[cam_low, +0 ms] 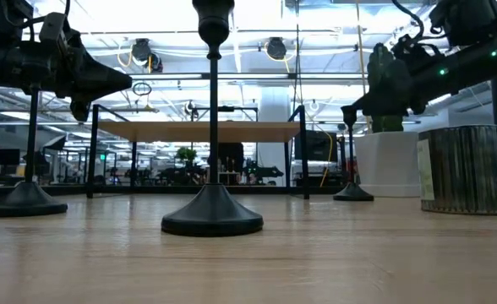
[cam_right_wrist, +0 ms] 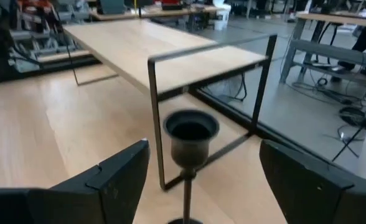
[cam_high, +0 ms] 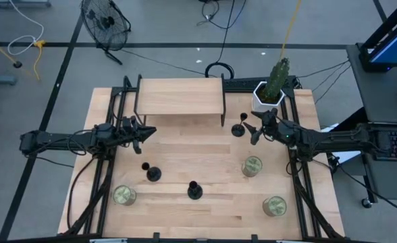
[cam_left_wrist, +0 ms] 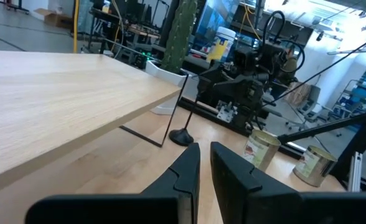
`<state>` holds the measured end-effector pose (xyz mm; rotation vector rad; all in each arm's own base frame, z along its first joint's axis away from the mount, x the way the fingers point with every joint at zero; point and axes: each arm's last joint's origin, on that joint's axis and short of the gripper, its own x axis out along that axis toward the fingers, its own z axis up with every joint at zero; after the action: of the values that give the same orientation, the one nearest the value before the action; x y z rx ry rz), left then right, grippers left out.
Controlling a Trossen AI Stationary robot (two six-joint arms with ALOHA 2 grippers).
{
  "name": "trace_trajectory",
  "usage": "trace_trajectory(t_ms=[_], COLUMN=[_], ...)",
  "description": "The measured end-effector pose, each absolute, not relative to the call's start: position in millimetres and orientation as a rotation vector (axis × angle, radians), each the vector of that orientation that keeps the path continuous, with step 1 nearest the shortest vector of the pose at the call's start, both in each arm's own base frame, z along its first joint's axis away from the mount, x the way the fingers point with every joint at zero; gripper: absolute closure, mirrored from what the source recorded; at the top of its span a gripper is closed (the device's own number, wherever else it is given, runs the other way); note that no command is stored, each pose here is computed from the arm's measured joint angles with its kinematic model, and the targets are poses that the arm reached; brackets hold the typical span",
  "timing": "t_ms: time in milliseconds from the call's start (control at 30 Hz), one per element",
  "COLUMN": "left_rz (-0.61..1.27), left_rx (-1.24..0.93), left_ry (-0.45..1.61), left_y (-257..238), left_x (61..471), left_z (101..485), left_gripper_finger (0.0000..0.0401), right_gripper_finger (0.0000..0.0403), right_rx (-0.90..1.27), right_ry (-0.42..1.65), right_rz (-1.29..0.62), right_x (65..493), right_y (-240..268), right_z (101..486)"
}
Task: Pick & Place candle stick holders
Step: Put the top candle holder on the shelf
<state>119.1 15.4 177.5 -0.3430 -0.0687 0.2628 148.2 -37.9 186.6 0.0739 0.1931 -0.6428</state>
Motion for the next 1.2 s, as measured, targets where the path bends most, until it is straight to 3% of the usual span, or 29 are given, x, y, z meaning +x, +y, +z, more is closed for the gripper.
trace_trajectory(t_ms=[667, 1200], left_rz=[0.263, 0.263], left_rx=[-0.343, -0.335], left_ry=[-0.069, -0.068], left_y=[15.4, 15.4], left_x=[119.1, 119.1], left_z=[177.5, 177.5], left_gripper_finger=[0.0359, 0.0359], right_gripper_finger=[0.0088, 0.0123], right_rx=[0.164, 0.192], right_ry=[0.178, 0.129], right_rz=[-0.673, -0.662], right_x=[166.3, 177.3], right_y=[-53.4, -57.7], right_z=[174.4, 170.6])
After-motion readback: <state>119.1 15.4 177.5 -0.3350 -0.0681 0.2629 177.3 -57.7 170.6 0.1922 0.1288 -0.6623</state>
